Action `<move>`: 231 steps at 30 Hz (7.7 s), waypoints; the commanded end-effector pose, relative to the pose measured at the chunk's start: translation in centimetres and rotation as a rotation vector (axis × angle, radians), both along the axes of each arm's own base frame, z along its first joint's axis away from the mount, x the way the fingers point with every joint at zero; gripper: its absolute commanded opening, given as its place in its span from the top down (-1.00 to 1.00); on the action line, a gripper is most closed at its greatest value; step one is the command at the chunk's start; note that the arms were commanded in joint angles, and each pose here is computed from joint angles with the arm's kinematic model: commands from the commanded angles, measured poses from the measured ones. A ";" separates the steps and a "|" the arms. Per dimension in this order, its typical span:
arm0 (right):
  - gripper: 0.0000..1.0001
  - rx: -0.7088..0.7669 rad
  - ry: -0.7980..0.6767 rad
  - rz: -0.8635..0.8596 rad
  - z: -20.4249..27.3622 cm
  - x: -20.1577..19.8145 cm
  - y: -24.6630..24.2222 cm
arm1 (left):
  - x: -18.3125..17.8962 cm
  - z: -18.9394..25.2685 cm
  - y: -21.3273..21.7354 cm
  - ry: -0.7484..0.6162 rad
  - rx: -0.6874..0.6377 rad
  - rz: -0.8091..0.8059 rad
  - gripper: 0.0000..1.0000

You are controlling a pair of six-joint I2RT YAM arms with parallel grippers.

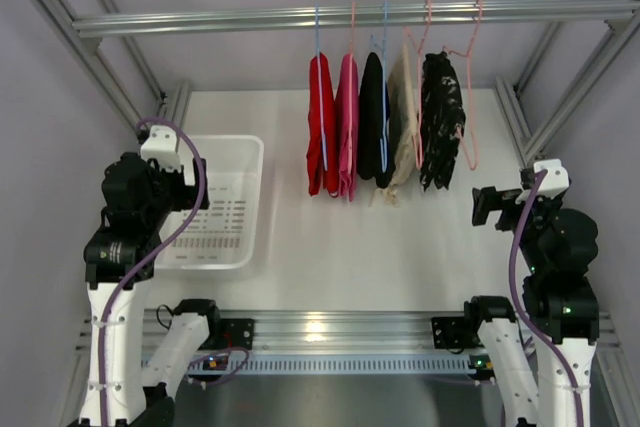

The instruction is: Remove the trousers from the hanger

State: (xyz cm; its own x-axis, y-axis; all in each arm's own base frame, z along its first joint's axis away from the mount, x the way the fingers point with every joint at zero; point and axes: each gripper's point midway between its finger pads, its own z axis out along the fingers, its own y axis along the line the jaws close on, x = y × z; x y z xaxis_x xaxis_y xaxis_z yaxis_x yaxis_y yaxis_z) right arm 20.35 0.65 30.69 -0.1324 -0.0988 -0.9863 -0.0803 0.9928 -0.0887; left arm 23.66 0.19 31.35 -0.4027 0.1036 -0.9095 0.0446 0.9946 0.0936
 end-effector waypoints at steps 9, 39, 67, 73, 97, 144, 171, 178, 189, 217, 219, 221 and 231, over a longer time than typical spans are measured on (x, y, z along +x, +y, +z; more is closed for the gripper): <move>-0.99 -0.018 0.033 0.142 0.1 0.3 2.2 | 1.7 4.9 -4.2 -0.105 -0.206 -0.150 -0.98; -0.99 0.019 0.161 0.228 0.8 2.6 3.5 | 11.3 14.1 -25.3 0.010 -1.199 -0.828 -0.64; -0.99 0.003 0.149 0.244 1.4 2.6 3.6 | 8.8 15.9 -30.3 0.096 -1.211 -0.979 1.00; -0.99 0.010 0.129 0.257 2.1 2.5 3.9 | 7.8 18.5 -30.3 0.063 -1.198 -1.047 1.00; -0.99 0.359 -0.029 0.590 13.2 1.1 10.8 | 0.7 20.6 -25.8 -0.064 -1.090 -0.947 1.00; -0.29 0.911 0.467 1.060 15.9 4.1 35.7 | -2.9 22.1 -24.1 -0.297 -0.922 -0.847 1.00; 1.00 0.902 0.384 1.307 21.5 0.5 40.3 | -3.0 18.3 -18.8 -0.400 -0.709 -0.643 -0.98; 1.00 0.876 0.339 1.330 22.3 -0.7 38.0 | -3.5 18.2 -14.6 -0.505 -0.479 -0.535 -0.98; 1.00 0.913 0.180 1.540 27.9 -4.2 36.2 | -4.5 5.3 -13.2 -0.565 -0.073 -0.653 -0.95; 1.00 0.935 0.151 1.580 30.0 -3.5 37.2 | -0.8 1.0 -20.9 -0.760 -0.205 -0.841 -0.90; 1.00 0.926 0.137 1.583 30.1 -3.5 37.2 | -1.1 0.7 -20.9 -0.760 -0.212 -0.843 -0.96; 1.00 0.913 0.104 1.597 30.8 -3.8 37.0 | -1.0 0.2 -20.8 -0.747 -0.222 -0.822 -0.96; 1.00 0.890 0.091 1.656 30.4 -4.9 37.0 | 1.3 1.4 -20.1 -0.789 -0.252 -0.679 -0.97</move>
